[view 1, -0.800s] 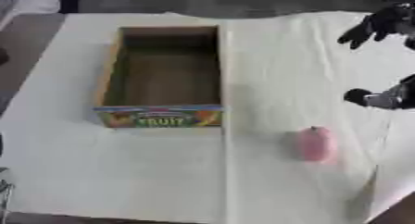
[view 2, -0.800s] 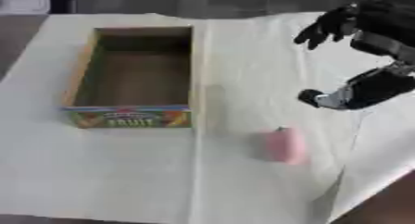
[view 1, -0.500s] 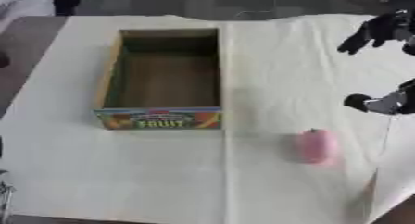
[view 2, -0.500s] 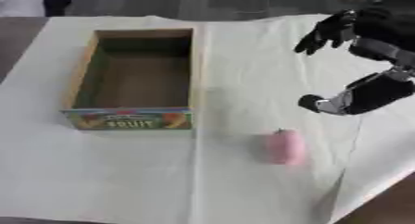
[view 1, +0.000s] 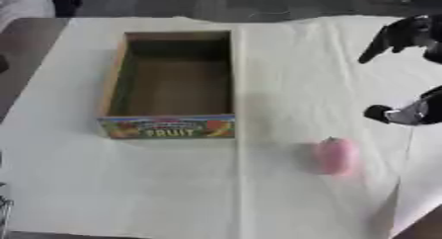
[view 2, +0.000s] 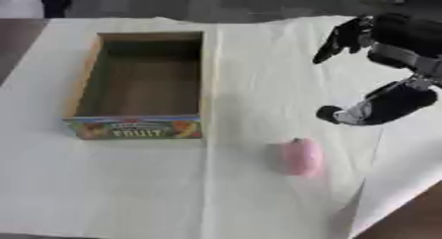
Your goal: Pick up objects on the table and place them in the box.
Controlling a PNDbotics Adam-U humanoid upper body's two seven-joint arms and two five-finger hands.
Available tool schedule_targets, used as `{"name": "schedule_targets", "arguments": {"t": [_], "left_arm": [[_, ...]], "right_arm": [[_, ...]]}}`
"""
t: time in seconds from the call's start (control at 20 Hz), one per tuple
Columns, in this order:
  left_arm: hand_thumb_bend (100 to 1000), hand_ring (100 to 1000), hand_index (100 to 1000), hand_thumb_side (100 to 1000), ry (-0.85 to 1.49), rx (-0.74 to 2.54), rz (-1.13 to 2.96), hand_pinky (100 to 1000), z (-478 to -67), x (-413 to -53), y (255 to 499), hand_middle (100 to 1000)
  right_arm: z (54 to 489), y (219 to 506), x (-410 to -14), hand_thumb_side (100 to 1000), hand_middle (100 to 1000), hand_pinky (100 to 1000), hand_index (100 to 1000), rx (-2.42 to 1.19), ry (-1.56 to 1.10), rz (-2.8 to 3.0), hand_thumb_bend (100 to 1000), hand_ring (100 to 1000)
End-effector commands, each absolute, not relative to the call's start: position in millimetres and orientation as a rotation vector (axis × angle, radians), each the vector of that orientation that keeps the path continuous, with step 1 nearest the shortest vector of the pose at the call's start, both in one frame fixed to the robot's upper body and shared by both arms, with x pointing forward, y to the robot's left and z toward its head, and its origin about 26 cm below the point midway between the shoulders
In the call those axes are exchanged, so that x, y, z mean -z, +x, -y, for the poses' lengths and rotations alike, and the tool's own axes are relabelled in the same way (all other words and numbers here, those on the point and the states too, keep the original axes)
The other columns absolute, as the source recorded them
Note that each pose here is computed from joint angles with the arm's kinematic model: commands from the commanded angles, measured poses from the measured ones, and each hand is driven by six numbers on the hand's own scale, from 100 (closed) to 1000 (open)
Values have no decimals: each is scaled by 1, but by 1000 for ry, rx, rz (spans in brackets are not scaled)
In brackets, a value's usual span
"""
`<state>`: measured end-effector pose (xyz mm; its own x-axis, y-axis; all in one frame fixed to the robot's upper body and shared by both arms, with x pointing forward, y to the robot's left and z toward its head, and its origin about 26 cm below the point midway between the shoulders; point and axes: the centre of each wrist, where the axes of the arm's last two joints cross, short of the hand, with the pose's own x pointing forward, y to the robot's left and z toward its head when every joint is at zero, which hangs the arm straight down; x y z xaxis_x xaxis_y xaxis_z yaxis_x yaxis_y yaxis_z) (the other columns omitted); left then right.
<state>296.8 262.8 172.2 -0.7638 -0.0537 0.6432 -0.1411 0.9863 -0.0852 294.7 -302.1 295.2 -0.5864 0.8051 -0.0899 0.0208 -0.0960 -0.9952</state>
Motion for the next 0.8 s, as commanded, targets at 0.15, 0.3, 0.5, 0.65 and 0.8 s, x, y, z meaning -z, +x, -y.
{"name": "schedule_targets", "arguments": {"t": [0.15, 0.3, 0.5, 0.65, 0.8], "left_arm": [[100, 634, 824, 609, 133, -144, 2469, 708, -264, -181, 295, 610], [100, 634, 824, 609, 132, -142, 2469, 708, -264, -181, 295, 610], [100, 634, 823, 608, 129, -141, 2469, 708, -264, -181, 295, 610], [100, 634, 823, 608, 127, -138, 2469, 708, -263, -181, 295, 610], [100, 634, 821, 609, 123, -134, 2469, 707, -263, -181, 295, 610]], "right_arm": [[300, 291, -299, 396, 712, 695, 833, -1794, -904, 1552, 445, 771], [296, 292, -295, 425, 729, 704, 881, -1823, -878, 1514, 453, 786], [293, 293, -289, 429, 739, 706, 900, -1864, -841, 1437, 471, 798], [291, 293, -286, 424, 739, 707, 908, -1893, -835, 1370, 485, 805], [287, 293, -282, 422, 741, 709, 925, -1921, -824, 1303, 507, 809]]}}
